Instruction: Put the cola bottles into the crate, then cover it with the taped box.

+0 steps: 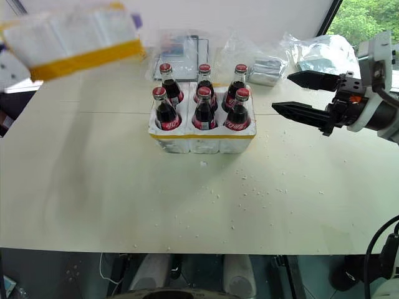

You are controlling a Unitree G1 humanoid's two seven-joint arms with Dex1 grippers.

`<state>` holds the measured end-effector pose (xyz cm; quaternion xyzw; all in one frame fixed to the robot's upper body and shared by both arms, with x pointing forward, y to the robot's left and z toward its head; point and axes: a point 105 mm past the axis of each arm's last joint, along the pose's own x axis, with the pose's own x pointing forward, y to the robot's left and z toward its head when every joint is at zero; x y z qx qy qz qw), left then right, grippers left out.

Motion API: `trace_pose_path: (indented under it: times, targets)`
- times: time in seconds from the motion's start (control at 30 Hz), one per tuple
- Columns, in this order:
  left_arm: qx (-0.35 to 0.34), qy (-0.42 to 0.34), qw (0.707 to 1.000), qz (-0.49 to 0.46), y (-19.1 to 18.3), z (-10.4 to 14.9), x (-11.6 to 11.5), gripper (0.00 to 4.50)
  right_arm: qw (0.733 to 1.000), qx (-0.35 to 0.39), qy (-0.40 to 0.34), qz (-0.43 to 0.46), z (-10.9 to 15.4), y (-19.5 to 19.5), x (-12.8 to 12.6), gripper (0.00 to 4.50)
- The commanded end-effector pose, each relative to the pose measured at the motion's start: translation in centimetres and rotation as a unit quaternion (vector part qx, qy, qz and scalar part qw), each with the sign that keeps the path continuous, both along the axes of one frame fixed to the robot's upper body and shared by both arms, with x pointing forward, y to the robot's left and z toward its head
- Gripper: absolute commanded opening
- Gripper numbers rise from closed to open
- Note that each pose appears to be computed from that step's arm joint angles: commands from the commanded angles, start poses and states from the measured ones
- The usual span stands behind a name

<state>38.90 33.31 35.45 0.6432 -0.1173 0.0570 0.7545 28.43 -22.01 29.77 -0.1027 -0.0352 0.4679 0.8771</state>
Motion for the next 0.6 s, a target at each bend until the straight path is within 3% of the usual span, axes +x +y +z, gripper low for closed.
trace_pose_path:
  times: [0.03, 0.23, 0.33, 0.6]
  targets:
    - [0.015, -0.045, 0.997, -0.066, -4.1, 3.7, -0.3, 1.62, 0.999, 0.002, -0.035, -0.012, 1.3, -0.6, -0.5, 4.50]
    - [0.039, -0.038, 0.979, -0.196, -12.5, 3.8, -0.6, 1.62, 0.999, 0.007, -0.036, -0.028, 1.1, -1.1, -0.6, 4.50]
    - [0.008, -0.028, 0.971, -0.236, -15.3, 3.3, -1.3, 1.62, 0.999, 0.012, -0.037, -0.035, 1.2, -1.0, -0.7, 4.50]
    - [0.125, 0.019, 0.968, -0.216, -19.0, -2.1, -3.1, 1.62, 0.998, 0.021, -0.043, -0.048, 1.9, 0.1, -0.6, 4.50]
